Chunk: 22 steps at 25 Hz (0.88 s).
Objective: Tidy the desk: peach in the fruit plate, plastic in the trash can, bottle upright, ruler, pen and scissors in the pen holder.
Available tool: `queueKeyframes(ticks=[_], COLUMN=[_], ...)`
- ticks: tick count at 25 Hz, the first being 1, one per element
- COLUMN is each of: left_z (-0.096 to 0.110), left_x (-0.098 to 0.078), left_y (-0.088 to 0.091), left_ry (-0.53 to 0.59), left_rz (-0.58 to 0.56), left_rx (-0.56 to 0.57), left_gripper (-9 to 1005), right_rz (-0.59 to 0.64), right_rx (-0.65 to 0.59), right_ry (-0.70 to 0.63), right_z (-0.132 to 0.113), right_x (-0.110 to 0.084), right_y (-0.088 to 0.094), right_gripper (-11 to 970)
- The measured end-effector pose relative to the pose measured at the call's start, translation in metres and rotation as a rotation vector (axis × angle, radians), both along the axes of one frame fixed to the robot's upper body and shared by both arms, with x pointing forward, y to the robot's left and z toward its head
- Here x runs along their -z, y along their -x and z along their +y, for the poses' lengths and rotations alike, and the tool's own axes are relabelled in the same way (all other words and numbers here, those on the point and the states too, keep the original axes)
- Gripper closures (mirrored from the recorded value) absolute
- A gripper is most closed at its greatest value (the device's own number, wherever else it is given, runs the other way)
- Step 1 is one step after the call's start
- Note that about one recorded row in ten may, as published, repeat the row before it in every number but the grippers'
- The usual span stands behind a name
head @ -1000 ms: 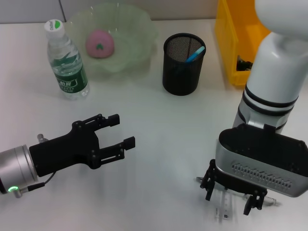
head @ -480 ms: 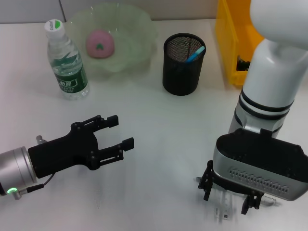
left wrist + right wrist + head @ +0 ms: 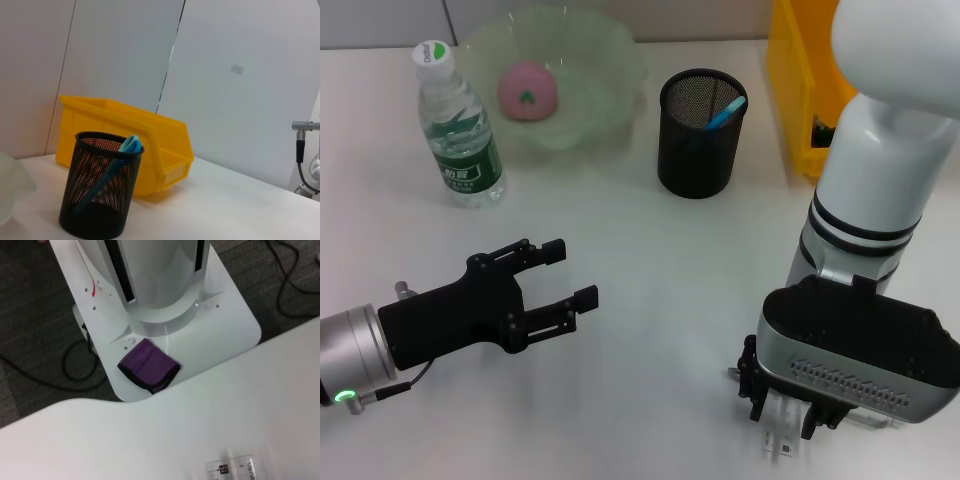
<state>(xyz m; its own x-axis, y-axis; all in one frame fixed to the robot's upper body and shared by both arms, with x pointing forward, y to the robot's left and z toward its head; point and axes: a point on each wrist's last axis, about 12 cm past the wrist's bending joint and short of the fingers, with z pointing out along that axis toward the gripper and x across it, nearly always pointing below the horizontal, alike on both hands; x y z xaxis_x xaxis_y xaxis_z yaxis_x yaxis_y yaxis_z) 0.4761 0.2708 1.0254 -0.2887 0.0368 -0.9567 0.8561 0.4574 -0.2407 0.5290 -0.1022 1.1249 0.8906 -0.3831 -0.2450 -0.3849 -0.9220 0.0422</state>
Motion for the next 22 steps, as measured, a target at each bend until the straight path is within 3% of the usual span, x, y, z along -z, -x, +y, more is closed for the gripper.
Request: queueKeyframes(ticks=[22], left_z=[0.0019], left_x=[-0.0005], left_y=[0.0006], left_ry=[0.006], left_rz=[0.000], left_rx=[-0.008], left_gripper=[227], right_rz=[0.005], right_rx=[0.032], right_ry=[-0.022], right_z=[-0.0012], right_x=[-0.0046], right_y=[-0.0012], right_gripper=[578])
